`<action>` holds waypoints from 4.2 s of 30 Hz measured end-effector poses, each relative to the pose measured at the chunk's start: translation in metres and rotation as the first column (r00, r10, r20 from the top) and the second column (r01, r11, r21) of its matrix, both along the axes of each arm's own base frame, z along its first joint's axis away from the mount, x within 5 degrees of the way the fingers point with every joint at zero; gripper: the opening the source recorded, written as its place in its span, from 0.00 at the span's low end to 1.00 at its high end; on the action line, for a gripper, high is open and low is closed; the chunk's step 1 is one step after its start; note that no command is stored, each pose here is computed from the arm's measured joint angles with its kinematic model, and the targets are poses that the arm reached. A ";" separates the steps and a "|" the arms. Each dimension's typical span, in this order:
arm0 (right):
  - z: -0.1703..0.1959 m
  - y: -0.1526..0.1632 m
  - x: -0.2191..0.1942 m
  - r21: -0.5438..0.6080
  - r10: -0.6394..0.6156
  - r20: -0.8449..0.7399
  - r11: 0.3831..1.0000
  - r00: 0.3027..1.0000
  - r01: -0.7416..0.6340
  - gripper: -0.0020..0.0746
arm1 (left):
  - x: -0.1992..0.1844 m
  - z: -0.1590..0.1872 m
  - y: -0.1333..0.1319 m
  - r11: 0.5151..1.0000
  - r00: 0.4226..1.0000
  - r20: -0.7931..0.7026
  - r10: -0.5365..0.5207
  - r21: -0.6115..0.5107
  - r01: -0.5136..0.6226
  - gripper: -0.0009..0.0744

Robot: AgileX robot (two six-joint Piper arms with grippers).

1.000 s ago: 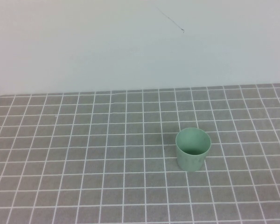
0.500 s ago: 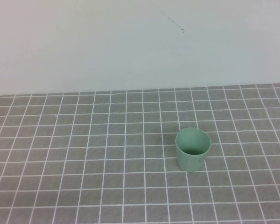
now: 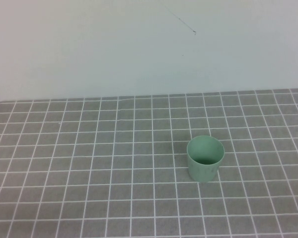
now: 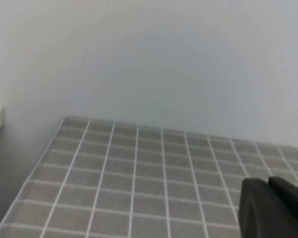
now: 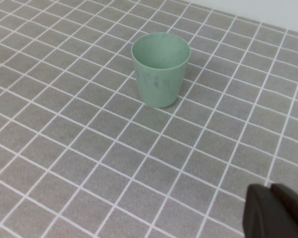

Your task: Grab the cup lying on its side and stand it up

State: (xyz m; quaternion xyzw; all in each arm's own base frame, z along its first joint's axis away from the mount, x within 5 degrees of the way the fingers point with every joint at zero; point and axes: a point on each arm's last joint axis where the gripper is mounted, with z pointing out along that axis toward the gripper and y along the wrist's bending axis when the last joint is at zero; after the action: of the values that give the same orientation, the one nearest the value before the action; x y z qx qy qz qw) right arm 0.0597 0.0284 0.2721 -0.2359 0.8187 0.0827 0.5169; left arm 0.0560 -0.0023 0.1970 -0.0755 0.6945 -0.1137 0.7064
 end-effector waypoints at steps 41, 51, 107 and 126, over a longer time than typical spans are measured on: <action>0.000 0.000 0.000 0.000 0.000 0.000 1.000 1.000 0.000 0.02 | -0.002 -0.021 -0.003 0.992 0.972 -0.231 -0.031 0.112 0.059 0.01; 0.000 0.000 0.000 0.000 0.000 0.000 1.000 1.000 0.000 0.02 | -0.002 -0.022 -0.003 0.992 0.971 -0.235 -0.032 0.110 0.059 0.01; -0.098 -0.027 -0.006 0.035 -0.377 0.237 0.924 0.895 0.380 0.02 | -0.002 -0.022 -0.003 0.992 0.972 -0.235 -0.031 0.116 0.060 0.01; -0.096 -0.029 -0.006 0.034 -0.385 0.265 0.920 0.884 0.391 0.02 | -0.002 -0.022 -0.003 0.992 0.972 -0.235 -0.031 0.116 0.060 0.01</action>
State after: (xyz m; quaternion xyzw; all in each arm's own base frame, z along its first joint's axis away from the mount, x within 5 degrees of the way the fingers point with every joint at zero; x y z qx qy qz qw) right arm 0.0538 -0.0002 0.1763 -0.0817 0.7730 -0.0632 0.6259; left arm 0.0536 -0.0054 0.1752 -0.0292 0.7796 -0.0776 0.6208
